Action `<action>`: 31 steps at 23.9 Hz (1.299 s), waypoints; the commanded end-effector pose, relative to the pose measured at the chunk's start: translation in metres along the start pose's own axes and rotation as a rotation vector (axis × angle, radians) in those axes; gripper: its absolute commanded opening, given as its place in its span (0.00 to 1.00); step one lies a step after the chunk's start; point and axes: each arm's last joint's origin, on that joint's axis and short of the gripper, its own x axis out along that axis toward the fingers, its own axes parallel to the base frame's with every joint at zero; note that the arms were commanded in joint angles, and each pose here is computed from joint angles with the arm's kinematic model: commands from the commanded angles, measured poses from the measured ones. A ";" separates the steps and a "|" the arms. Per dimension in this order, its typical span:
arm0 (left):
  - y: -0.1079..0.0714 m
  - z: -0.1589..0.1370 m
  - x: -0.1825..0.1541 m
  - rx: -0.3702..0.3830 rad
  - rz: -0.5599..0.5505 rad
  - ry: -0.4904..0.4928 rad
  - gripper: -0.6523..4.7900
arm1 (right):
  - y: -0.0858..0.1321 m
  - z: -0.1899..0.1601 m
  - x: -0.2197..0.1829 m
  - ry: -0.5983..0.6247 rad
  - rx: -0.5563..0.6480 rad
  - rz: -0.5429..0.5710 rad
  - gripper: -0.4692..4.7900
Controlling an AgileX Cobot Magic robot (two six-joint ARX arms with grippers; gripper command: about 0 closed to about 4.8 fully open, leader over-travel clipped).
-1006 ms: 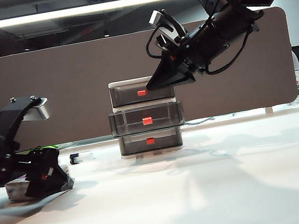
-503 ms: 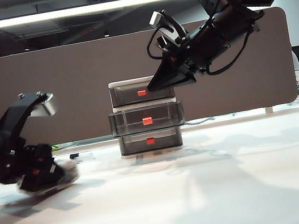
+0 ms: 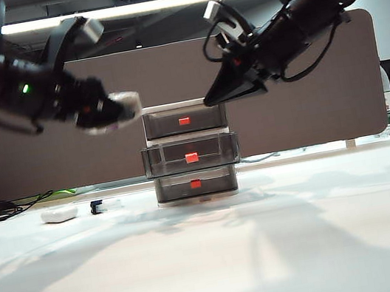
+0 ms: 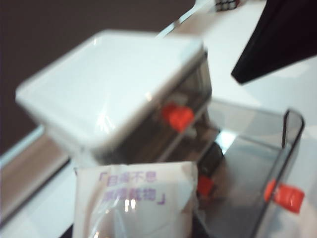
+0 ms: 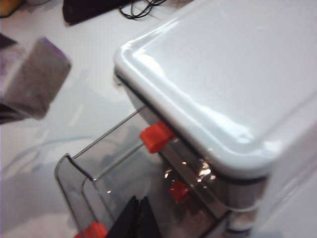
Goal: Open the second layer of the drawer on the table, pick up a pack of napkins on the table and put it in, and finally close the drawer.
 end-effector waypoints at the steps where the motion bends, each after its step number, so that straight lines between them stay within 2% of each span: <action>1: 0.009 0.017 0.007 0.081 -0.110 0.000 0.45 | -0.002 0.008 -0.010 -0.027 -0.016 -0.019 0.08; 5: 0.023 0.031 0.025 0.070 -0.209 -0.027 0.45 | -0.003 0.014 -0.020 -0.048 -0.025 -0.035 0.08; 9: 0.025 0.028 0.037 0.055 -0.272 -0.045 0.45 | -0.002 0.016 -0.022 -0.053 -0.028 -0.038 0.08; 13: 0.019 0.019 0.047 0.034 -0.339 -0.048 0.45 | -0.002 0.016 -0.022 -0.050 -0.025 -0.037 0.08; 22: -0.003 0.031 0.061 0.110 -0.343 -0.066 0.45 | -0.002 0.015 -0.022 -0.043 -0.020 -0.036 0.08; 31: -0.005 0.027 0.072 0.124 -0.323 -0.046 0.45 | -0.002 0.014 -0.022 -0.031 -0.011 -0.031 0.08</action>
